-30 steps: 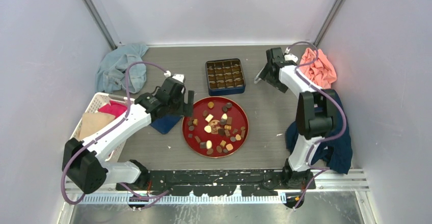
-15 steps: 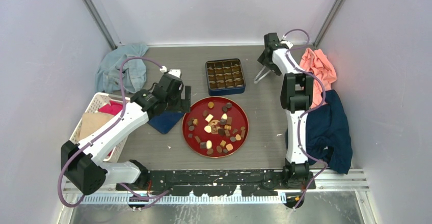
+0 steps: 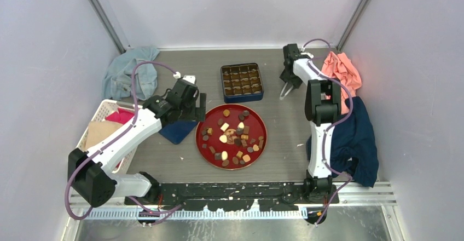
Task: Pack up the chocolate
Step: Move the clamp to the center of the board.
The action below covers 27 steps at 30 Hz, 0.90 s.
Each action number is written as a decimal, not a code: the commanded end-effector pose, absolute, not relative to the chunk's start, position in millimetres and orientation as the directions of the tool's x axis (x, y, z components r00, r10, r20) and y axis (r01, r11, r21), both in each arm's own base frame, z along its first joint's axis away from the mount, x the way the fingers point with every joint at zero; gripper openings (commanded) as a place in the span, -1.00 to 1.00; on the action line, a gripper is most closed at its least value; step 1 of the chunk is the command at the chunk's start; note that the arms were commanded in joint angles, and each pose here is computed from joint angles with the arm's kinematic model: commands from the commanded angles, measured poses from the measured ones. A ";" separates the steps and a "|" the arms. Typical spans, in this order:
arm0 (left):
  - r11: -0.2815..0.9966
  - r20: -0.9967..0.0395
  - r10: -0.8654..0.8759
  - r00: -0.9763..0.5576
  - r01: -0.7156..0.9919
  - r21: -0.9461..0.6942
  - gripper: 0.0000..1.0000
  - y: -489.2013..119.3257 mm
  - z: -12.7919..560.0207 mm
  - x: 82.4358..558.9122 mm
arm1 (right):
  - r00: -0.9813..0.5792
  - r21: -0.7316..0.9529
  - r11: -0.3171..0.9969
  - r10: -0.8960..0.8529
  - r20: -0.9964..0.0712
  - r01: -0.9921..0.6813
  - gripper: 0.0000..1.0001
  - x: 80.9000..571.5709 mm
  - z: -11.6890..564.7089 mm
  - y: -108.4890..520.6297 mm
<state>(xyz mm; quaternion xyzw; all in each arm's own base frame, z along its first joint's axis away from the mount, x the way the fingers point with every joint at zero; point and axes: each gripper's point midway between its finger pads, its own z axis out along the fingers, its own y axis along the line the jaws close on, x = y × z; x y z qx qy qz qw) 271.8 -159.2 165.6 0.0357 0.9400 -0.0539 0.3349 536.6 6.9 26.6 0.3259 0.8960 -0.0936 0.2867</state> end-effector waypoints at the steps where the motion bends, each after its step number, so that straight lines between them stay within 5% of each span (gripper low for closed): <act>1: 0.989 -0.643 -0.001 -0.766 0.095 -0.115 0.83 -165.8 168.4 276.2 | -0.697 0.006 0.836 0.461 -0.550 0.549 0.17 494.5 45.2 11.4; 8: 0.977 -0.631 0.008 -0.776 0.139 -0.160 0.82 -178.6 164.8 275.3 | -0.832 -0.001 0.923 0.346 -0.434 0.385 0.25 424.6 39.2 25.5; 13: 0.975 -0.632 0.018 -0.774 0.153 -0.160 0.82 -180.2 164.9 275.9 | -0.802 -0.032 0.921 0.321 -0.503 0.388 0.98 411.1 53.6 11.6; 16: 0.975 -0.637 0.019 -0.771 0.155 -0.158 0.82 -179.9 167.6 276.2 | -0.739 -0.065 0.895 0.321 -0.592 0.441 1.00 424.0 69.7 -4.3; 21: 0.972 -0.640 0.015 -0.768 0.161 -0.171 0.82 -179.5 171.3 272.2 | -0.695 0.012 0.958 0.216 -0.686 0.286 1.00 448.1 83.3 15.5; 27: 0.973 -0.647 -0.006 -0.762 0.145 -0.179 0.82 -176.2 170.0 270.1 | -0.758 -0.079 0.913 0.282 -0.588 0.401 0.99 459.0 76.2 -5.9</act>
